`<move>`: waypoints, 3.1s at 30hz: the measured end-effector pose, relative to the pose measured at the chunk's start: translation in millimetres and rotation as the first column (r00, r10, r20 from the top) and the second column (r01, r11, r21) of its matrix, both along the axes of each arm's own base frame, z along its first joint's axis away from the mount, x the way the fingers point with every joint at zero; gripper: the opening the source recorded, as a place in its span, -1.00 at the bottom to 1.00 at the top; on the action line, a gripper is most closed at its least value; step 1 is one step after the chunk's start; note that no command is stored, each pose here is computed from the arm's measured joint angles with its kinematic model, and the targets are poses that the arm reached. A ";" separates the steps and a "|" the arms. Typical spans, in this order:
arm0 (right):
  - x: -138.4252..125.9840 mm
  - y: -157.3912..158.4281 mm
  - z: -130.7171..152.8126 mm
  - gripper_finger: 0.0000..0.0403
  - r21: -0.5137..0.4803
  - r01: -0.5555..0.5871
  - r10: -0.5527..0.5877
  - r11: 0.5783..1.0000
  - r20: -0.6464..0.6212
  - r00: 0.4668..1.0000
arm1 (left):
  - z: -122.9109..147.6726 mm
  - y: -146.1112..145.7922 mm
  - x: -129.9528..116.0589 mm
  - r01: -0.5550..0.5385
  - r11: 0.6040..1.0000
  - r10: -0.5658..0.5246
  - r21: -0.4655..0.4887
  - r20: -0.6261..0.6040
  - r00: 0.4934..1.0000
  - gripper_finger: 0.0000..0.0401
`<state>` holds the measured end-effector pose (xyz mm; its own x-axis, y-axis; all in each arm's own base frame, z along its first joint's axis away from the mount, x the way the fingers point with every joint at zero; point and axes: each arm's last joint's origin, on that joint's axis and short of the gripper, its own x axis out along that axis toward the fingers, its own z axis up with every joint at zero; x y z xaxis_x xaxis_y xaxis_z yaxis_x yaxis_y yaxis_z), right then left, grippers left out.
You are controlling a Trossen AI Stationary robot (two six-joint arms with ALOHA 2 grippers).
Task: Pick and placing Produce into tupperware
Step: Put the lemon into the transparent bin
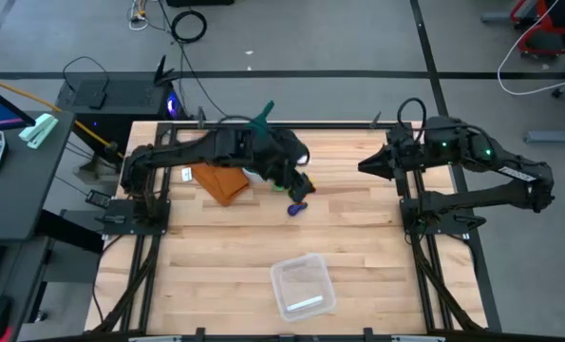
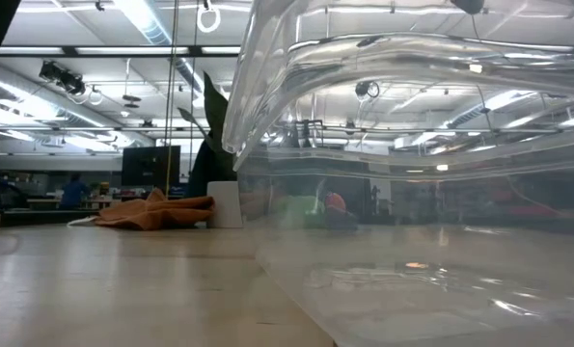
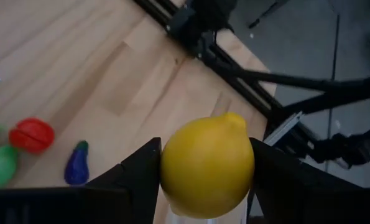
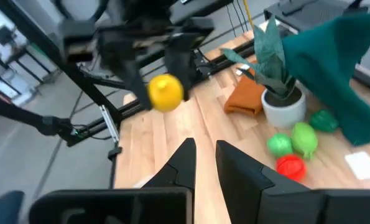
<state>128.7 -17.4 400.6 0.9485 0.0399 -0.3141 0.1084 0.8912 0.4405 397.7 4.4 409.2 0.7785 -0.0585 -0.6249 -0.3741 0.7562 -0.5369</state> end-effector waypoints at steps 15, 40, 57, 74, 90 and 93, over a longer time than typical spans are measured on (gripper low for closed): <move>-2.3 16.5 -9.9 -0.85 0.158 -0.043 0.062 0.986 -0.121 0.991 | -51.8 -99.5 27.9 0.225 0.974 -0.223 0.005 -0.117 0.968 0.10; -7.1 22.3 -24.0 -0.85 0.155 -0.008 0.053 0.988 -0.285 0.957 | -147.3 -195.2 56.4 0.052 0.971 -0.118 -0.233 -0.281 0.952 0.11; -7.9 22.2 -25.3 -0.85 0.092 -0.051 0.076 0.994 -0.296 0.952 | -184.7 -196.8 54.9 -0.159 0.965 0.047 -0.208 -0.462 0.885 0.08; -7.9 21.8 -25.3 -0.85 0.083 -0.039 0.062 0.996 -0.296 0.953 | -208.1 -207.8 52.7 -0.195 0.964 0.071 -0.181 -0.531 0.845 0.08; -7.6 21.4 -25.4 -0.85 0.076 -0.029 0.051 0.997 -0.296 0.954 | -217.3 -207.1 52.8 -0.200 0.967 0.080 -0.157 -0.557 0.826 0.08; -7.5 21.4 -25.4 -0.85 0.077 -0.029 0.050 0.997 -0.297 0.954 | -217.4 -207.0 52.6 -0.198 0.968 0.081 -0.153 -0.558 0.826 0.08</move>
